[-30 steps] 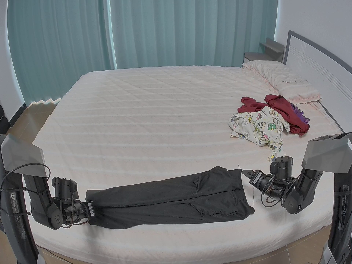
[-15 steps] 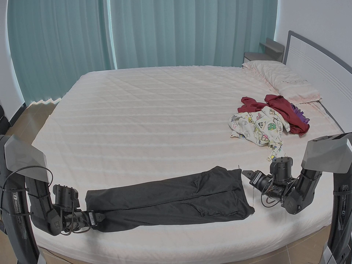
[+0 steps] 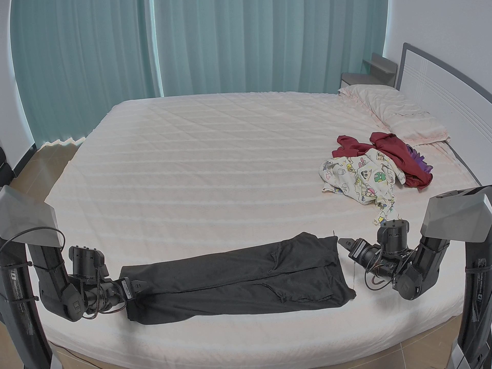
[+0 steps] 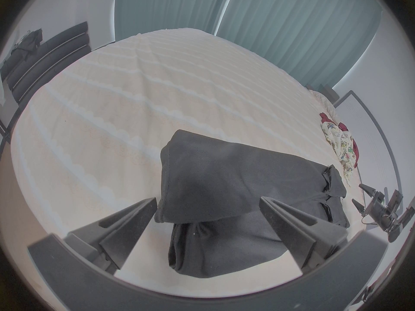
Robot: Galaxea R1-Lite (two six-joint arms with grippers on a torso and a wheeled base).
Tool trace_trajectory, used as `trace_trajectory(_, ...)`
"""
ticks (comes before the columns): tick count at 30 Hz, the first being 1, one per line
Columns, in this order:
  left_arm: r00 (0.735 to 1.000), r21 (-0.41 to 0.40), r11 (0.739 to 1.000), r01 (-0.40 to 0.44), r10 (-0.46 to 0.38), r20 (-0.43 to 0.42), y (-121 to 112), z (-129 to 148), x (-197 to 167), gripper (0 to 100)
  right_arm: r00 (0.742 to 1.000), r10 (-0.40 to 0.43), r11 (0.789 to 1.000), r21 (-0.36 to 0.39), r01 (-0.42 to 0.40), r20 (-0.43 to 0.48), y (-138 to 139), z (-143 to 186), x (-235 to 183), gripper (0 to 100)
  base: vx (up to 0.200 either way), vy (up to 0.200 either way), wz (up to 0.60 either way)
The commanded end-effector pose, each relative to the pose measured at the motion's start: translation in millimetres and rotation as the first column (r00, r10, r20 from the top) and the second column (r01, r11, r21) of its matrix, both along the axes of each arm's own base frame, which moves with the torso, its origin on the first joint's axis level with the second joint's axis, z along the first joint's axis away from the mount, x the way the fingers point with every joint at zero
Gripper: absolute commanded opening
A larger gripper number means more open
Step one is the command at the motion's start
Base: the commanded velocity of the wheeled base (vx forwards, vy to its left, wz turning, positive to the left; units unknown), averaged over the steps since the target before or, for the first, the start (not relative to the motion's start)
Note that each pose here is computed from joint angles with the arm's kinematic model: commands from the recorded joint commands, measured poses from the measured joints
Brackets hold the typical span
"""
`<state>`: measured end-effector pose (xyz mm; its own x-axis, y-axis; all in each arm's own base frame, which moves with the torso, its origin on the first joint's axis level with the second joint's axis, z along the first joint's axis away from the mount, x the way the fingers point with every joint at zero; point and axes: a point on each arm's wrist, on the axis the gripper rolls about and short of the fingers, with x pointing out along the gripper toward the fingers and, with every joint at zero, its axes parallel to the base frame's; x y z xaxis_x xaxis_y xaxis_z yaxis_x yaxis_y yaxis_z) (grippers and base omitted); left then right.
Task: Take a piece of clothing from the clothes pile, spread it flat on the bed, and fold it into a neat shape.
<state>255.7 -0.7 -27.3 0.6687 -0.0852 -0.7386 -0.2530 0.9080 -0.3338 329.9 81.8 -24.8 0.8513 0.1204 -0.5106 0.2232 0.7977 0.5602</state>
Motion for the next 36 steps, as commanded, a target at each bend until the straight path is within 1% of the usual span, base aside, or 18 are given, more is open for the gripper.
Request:
trace_trajectory(1,1.0,-0.007,1.0,-0.005,0.005,-0.023,0.6,-12.7,7.1,100,1.0,0.001,1.0,-0.002,-0.001,-0.001,0.3,-1.0,-0.1,100,0.0,0.0,0.0)
trace_trajectory(2,0.999,0.001,1.0,-0.01,0.01,-0.035,0.9,-19.9,11.0,100,1.0,0.0,1.0,-0.002,0.0,-0.001,-0.2,-1.0,0.1,100,0.0,0.0,0.0)
trace_trajectory(3,0.999,0.001,1.0,-0.01,0.01,-0.035,0.9,-19.9,11.0,100,1.0,0.0,1.0,-0.002,0.0,-0.001,-0.2,-1.0,0.1,100,0.0,0.0,0.0)
trace_trajectory(5,0.999,0.039,0.999,-0.038,0.039,-0.034,1.6,-28.5,19.8,100,1.0,0.0,1.0,-0.002,0.0,-0.003,-0.2,-1.5,0.0,100,0.0,0.0,0.0)
trace_trajectory(11,0.998,0.048,0.998,-0.039,0.041,-0.037,0.2,-31.3,21.6,100,1.0,-0.003,1.0,-0.002,0.003,-0.003,-1.2,-1.5,0.3,100,0.0,0.0,0.0)
trace_trajectory(12,0.998,0.048,0.998,-0.039,0.041,-0.038,0.2,-31.4,21.4,0,1.0,-0.003,1.0,-0.002,0.003,-0.003,-1.2,-1.5,0.3,100,0.0,0.0,0.0)
trace_trajectory(16,0.998,0.049,0.998,-0.04,0.043,-0.046,0.6,-31.9,19.1,0,1.0,-0.002,1.0,-0.004,0.002,-0.005,-1.3,-2.3,-0.1,100,0.0,0.0,0.0)
trace_trajectory(19,0.998,0.048,0.998,-0.05,0.052,-0.037,3.1,-31.3,21.5,0,1.0,0.0,1.0,-0.007,0.0,-0.011,-0.8,-5.1,-0.1,100,0.0,0.0,0.0)
trace_trajectory(24,0.998,0.052,0.997,-0.061,0.062,-0.012,7.4,-20.4,20.5,0,1.0,-0.001,1.0,-0.005,0.001,-0.008,-0.8,-4.4,0.1,100,0.0,0.0,0.0)
trace_trajectory(29,0.999,0.083,0.995,-0.052,0.052,0.004,14.1,-10.2,18.7,0,1.0,0.003,1.0,-0.007,-0.003,-0.011,0.2,-5.4,-0.3,100,0.0,0.0,0.0)
trace_trajectory(30,0.998,0.086,0.994,-0.061,0.061,0.01,17.3,-2.1,16.2,0,1.0,0.003,1.0,-0.006,-0.003,-0.01,0.2,-4.6,-0.6,100,0.0,0.0,0.0)
trace_trajectory(32,0.998,0.086,0.994,-0.068,0.067,0.011,18.9,1.8,15.9,0,1.0,0.003,1.0,-0.007,-0.003,-0.011,0.1,-4.8,-0.9,100,0.0,0.0,0.0)
trace_trajectory(33,0.997,0.092,0.993,-0.078,0.078,-0.004,23.8,9.0,13.3,0,1.0,0.001,1.0,-0.006,-0.001,-0.011,-0.4,-4.8,-0.8,100,0.0,0.0,0.0)
trace_trajectory(36,0.996,0.109,0.99,-0.086,0.088,-0.009,34.6,22.0,8.3,0,1.0,0.001,1.0,-0.006,-0.001,-0.011,-0.4,-4.8,-0.8,100,0.0,0.0,0.0)
